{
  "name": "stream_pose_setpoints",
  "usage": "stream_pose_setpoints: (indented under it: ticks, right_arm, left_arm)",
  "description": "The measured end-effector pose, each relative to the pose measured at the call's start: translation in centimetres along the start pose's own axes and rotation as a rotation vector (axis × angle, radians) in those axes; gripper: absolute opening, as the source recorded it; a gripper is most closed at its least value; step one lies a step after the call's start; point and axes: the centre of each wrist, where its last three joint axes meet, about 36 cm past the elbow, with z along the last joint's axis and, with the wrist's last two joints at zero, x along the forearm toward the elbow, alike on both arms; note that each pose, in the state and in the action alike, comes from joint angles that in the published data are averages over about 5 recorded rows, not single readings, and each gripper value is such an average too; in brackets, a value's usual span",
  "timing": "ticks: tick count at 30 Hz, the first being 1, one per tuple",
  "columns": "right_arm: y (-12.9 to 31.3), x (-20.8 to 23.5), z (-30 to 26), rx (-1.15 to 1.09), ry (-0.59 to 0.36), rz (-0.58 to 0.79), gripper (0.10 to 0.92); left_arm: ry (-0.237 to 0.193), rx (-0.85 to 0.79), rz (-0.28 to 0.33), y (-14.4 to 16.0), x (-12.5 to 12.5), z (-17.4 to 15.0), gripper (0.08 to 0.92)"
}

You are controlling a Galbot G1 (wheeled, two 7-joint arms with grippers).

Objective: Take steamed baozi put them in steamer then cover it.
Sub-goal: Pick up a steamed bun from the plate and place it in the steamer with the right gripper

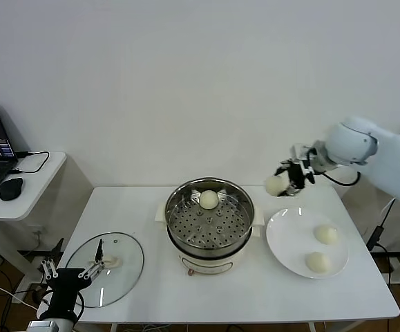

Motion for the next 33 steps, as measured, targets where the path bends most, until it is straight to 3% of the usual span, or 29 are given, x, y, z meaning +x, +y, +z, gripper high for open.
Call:
stream_pose_setpoints:
  ticks: [7, 17, 33]
  right_arm:
    - [-0.2, -2.9, -6.7, -0.035, -0.056, -0.026, 0.628]
    - [0.9, -9.8, -13.6, -0.047, -0.043, -0.085, 0.628]
    - [2.9, -17.5, -16.6, -0.066, 0.014, -0.139, 0.628]
  left_arm:
    - [0.002, -0.004, -0.011, 0.3, 0.1, 0.0, 0.823]
    - [-0.002, 0.002, -0.025, 0.4, 0.0, 0.0, 0.823]
    - [0.003, 0.007, -0.03, 0.3, -0.1, 0.3, 0.823]
